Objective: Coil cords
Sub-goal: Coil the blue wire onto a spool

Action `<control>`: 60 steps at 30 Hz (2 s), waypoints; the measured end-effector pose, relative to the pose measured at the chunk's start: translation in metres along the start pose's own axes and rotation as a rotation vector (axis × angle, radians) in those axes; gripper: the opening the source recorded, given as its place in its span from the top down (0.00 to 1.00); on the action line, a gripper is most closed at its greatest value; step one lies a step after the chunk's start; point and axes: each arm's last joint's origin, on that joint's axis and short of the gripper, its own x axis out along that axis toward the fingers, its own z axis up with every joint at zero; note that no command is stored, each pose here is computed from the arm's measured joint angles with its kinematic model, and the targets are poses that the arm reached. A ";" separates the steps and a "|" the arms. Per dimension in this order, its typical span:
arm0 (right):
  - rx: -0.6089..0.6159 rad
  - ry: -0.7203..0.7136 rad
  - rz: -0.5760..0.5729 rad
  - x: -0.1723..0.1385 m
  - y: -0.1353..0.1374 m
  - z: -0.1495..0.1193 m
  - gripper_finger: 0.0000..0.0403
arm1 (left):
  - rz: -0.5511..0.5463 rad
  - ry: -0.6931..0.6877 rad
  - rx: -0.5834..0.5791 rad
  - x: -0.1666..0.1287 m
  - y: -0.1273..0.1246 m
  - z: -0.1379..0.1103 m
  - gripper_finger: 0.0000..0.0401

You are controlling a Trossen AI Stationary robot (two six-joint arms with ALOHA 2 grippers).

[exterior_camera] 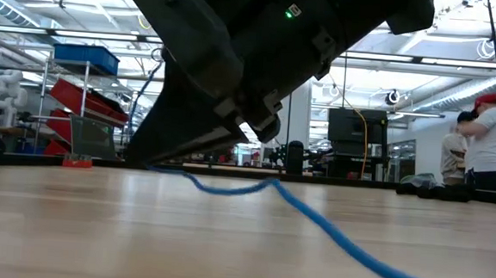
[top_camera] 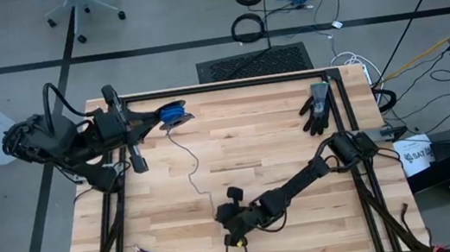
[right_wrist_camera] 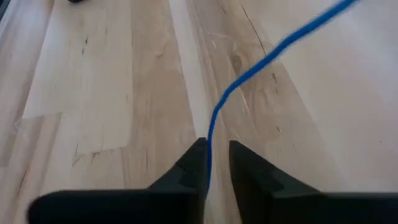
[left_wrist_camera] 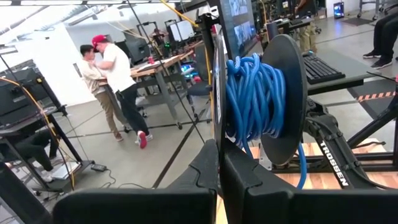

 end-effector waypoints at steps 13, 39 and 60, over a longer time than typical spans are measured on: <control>-0.040 -0.018 -0.002 0.003 -0.005 0.005 0.80 | -0.004 0.006 0.006 0.003 -0.003 -0.001 0.98; -0.058 -0.287 -0.174 -0.248 -0.081 0.139 1.00 | -0.102 0.078 -0.088 0.006 -0.032 -0.008 0.98; -0.031 -0.324 -0.167 -0.325 -0.126 0.142 1.00 | -0.111 0.174 -0.026 0.040 -0.075 -0.024 0.98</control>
